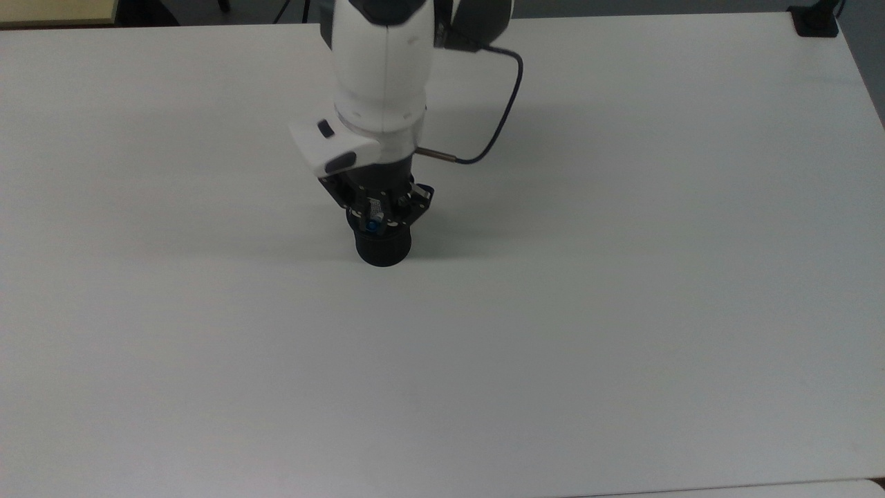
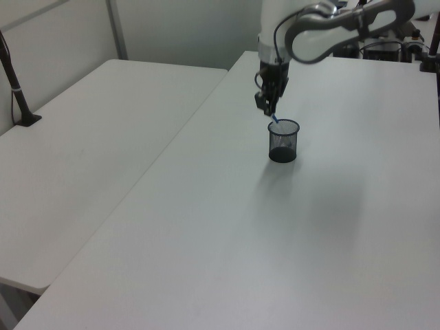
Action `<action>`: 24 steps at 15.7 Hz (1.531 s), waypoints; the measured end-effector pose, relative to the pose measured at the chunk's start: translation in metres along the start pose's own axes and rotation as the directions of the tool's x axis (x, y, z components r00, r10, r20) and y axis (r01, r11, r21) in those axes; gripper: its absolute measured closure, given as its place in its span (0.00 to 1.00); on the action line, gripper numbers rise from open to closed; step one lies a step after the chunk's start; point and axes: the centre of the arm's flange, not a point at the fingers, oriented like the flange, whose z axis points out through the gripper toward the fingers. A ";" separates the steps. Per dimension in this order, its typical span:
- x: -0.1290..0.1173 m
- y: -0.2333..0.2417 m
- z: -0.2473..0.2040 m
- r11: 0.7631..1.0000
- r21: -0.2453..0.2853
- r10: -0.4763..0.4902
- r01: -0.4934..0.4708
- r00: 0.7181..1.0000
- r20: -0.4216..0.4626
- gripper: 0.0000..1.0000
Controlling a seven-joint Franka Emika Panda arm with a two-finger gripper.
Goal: Remove the marker
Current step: 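Lift the marker up out of the cup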
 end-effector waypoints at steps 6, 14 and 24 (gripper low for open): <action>0.006 0.049 -0.067 0.994 0.069 0.095 -0.090 0.993 -0.074 0.80; -0.042 0.079 -0.101 0.982 0.174 -0.104 0.067 0.971 0.213 0.80; -0.098 -0.015 -0.009 0.936 0.212 -0.351 0.281 0.777 0.522 0.79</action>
